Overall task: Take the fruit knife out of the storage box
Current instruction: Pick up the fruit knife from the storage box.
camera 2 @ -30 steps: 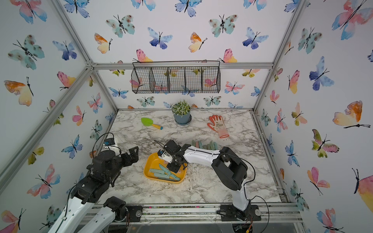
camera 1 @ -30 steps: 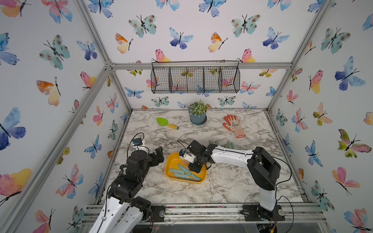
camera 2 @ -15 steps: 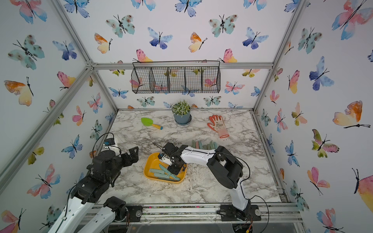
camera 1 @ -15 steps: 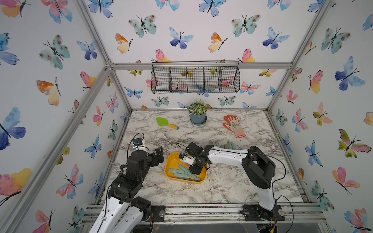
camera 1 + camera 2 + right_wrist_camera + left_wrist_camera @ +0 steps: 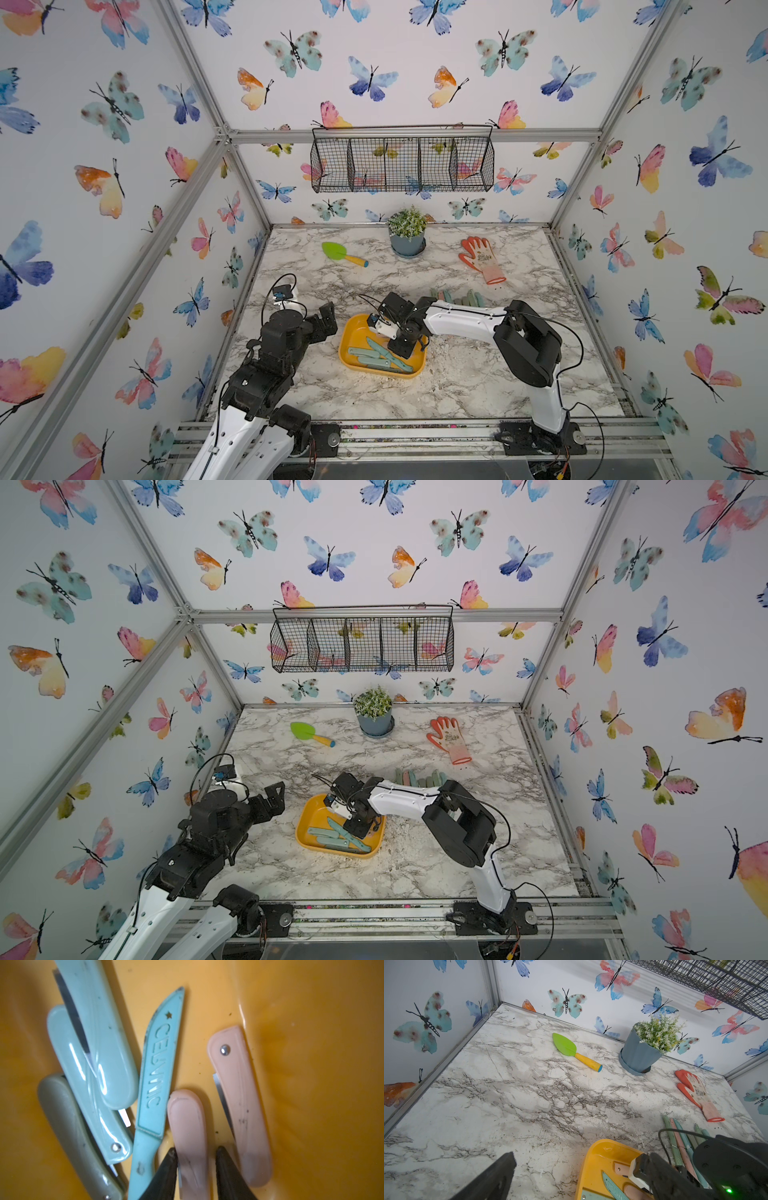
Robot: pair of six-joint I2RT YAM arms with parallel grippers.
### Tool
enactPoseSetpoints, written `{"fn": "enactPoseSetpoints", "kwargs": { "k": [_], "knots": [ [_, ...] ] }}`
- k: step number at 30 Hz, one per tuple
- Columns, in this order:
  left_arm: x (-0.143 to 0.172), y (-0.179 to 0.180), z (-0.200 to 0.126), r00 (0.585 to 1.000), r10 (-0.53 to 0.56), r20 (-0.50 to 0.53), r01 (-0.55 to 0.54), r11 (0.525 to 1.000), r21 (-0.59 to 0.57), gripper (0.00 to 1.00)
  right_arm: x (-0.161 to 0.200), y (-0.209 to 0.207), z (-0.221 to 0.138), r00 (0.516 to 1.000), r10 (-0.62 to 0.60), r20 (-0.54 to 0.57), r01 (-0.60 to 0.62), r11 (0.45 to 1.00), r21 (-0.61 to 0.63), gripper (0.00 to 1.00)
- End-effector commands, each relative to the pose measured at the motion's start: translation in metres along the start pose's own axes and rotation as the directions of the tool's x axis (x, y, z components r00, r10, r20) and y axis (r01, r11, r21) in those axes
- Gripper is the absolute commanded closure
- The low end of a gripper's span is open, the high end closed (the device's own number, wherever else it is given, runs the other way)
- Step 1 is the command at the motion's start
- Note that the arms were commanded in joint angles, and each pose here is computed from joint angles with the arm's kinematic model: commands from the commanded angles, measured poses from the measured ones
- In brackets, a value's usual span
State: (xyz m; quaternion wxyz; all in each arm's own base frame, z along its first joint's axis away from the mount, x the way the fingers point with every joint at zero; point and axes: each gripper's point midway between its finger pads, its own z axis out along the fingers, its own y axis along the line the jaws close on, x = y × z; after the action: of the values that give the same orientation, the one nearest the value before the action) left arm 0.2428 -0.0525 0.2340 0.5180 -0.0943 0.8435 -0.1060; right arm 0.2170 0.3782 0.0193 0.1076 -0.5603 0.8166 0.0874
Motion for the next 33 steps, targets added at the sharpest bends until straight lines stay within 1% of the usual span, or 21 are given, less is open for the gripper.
{"fn": "enactPoseSetpoints", "kwargs": {
  "k": [1, 7, 11, 19, 27, 33],
  "knots": [
    [-0.007, 0.001, -0.005, 1.0, -0.01, 0.027, 0.01, 1.0, -0.009, 0.02, 0.011, 0.004, 0.011, 0.998, 0.007, -0.064, -0.008, 1.0, -0.008, 0.68],
    [-0.007, 0.001, -0.004, 1.0, -0.008, 0.026, 0.009, 1.0, -0.008, 0.01, 0.012, 0.004, 0.014, 0.997, 0.009, -0.077, -0.009, 1.0, 0.001, 0.73],
    [-0.007, 0.001, -0.004, 1.0, -0.01, 0.025, 0.01, 1.0, -0.008, 0.01, 0.008, 0.005, 0.012, 0.998, 0.009, -0.063, -0.009, 1.0, 0.0, 0.76],
    [-0.006, 0.001, -0.004, 1.0, -0.008, 0.023, 0.009, 1.0, -0.01, 0.01, -0.006, 0.005, -0.004, 1.0, 0.013, 0.002, -0.013, 1.0, 0.001, 0.81],
    [-0.007, 0.0, -0.004, 1.0, -0.009, 0.024, 0.009, 1.0, -0.002, 0.02, -0.019, 0.005, -0.022, 0.998, 0.019, 0.058, -0.019, 1.0, 0.004, 0.82],
    [-0.007, -0.004, -0.005, 1.0, -0.003, 0.024, 0.002, 1.0, 0.025, 0.02, -0.034, 0.006, -0.041, 0.992, 0.02, 0.126, -0.021, 1.0, 0.001, 0.82]
  ]
}}
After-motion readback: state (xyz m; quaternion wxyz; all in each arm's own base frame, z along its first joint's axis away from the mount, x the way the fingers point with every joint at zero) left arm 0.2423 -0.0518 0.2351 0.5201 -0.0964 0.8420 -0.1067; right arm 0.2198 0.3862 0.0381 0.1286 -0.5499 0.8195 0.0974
